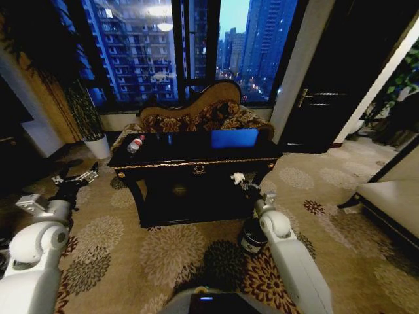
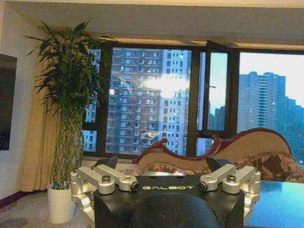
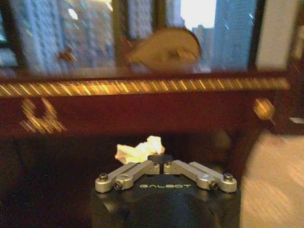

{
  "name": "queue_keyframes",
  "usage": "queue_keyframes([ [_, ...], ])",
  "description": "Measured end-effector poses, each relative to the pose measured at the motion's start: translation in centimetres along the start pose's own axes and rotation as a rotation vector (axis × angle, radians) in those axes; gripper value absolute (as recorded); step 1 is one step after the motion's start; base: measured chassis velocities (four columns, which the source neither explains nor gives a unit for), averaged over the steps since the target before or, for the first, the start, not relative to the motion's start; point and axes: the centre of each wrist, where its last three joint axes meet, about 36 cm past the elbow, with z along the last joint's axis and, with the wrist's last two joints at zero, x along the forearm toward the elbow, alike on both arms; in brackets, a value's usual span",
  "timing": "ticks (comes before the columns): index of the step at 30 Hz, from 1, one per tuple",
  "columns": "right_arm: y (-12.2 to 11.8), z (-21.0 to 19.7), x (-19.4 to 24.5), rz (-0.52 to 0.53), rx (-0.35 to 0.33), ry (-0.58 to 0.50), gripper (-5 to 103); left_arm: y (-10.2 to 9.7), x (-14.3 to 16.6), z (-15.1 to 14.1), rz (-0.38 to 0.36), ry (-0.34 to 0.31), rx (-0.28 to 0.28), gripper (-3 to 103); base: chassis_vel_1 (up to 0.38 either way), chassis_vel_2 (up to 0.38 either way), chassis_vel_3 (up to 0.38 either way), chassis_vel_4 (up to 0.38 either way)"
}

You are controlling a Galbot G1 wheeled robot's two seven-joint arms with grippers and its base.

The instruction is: Move to the front of the table and place the trash on the table into the trash bin.

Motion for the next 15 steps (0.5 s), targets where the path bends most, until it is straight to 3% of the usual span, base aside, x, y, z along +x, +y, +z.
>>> queue_keyframes([
  [5,-3.0,3.9,-2.3,0.089,0.025,0.094,0,0.0,0.0,0.0,-0.001,-0.003,0.000,100,0.000,0.000,0.000,0.000],
  [7,-5.4,6.5,-4.1,0.152,0.078,0.144,0,0.2,0.0,-0.1,-0.003,-0.005,-0.003,100,0.000,0.000,0.000,0.000],
  [12,-8.1,9.6,-5.7,0.214,0.166,0.204,0,0.4,0.0,-0.1,-0.005,-0.006,-0.004,100,0.000,0.000,0.000,0.000],
  [15,-9.7,12.4,-6.0,0.247,0.234,0.295,0,0.4,0.1,0.1,-0.006,-0.013,-0.001,100,0.000,0.000,0.000,0.000],
])
